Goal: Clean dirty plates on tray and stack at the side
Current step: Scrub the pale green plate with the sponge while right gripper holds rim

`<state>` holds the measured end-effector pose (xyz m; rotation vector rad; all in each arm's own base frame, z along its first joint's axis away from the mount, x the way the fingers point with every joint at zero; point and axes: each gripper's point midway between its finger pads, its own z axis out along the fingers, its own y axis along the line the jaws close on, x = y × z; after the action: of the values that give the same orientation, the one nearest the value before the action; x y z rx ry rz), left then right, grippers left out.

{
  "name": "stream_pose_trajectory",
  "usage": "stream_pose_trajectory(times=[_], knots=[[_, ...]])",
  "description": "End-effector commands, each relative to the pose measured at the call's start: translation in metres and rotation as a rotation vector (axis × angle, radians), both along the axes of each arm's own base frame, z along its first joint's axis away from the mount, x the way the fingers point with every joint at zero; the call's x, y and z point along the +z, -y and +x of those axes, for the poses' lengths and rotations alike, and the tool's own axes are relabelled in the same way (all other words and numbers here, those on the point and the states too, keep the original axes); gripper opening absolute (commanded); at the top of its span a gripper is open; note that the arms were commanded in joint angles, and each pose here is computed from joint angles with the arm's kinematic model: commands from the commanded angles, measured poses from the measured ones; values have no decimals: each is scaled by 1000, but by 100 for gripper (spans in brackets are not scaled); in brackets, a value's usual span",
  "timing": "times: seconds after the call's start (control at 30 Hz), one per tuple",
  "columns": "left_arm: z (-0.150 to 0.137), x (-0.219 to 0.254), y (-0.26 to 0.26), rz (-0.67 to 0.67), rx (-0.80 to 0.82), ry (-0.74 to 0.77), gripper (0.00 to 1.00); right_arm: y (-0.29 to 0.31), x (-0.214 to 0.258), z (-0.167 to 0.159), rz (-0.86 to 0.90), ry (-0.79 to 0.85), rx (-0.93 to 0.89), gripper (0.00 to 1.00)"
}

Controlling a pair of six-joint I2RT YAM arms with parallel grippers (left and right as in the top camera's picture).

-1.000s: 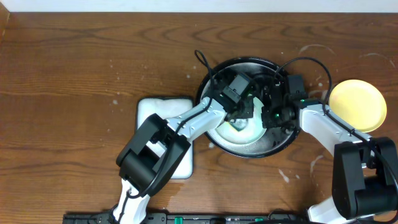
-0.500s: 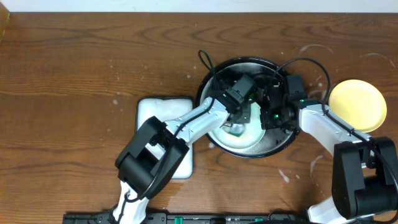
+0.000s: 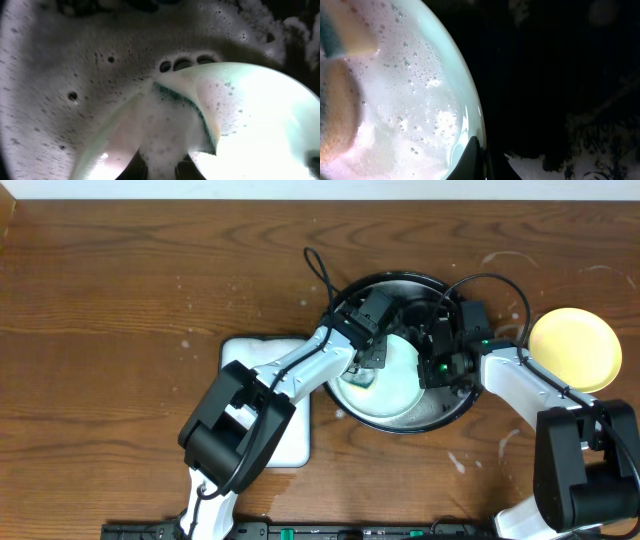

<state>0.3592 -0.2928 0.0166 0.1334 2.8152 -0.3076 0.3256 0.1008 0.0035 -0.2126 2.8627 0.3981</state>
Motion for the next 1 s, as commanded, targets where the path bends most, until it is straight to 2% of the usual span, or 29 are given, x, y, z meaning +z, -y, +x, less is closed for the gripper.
stream_pose_trajectory(times=[0.0, 0.1, 0.4, 0.67, 0.73, 0.87, 0.97], knots=[[-32, -36, 15, -109, 53, -213, 7, 13, -18, -15, -78, -51, 14, 1], [-54, -34, 42, -205, -15, -296, 8, 13, -18, -15, -78, -51, 14, 1], [-107, -37, 55, -175, -95, -431, 8, 13, -18, -15, -78, -51, 14, 1], [-117, -36, 64, -182, -148, -429, 8, 13, -18, -15, -78, -52, 14, 1], [-110, -41, 52, -123, -140, -399, 8, 13, -18, -15, -78, -52, 14, 1], [-80, -54, -11, 172, -23, -250, 8, 13, -18, -15, -78, -52, 14, 1], [-53, -51, -48, 335, 46, -128, 8, 13, -18, -15, -78, -51, 14, 1]])
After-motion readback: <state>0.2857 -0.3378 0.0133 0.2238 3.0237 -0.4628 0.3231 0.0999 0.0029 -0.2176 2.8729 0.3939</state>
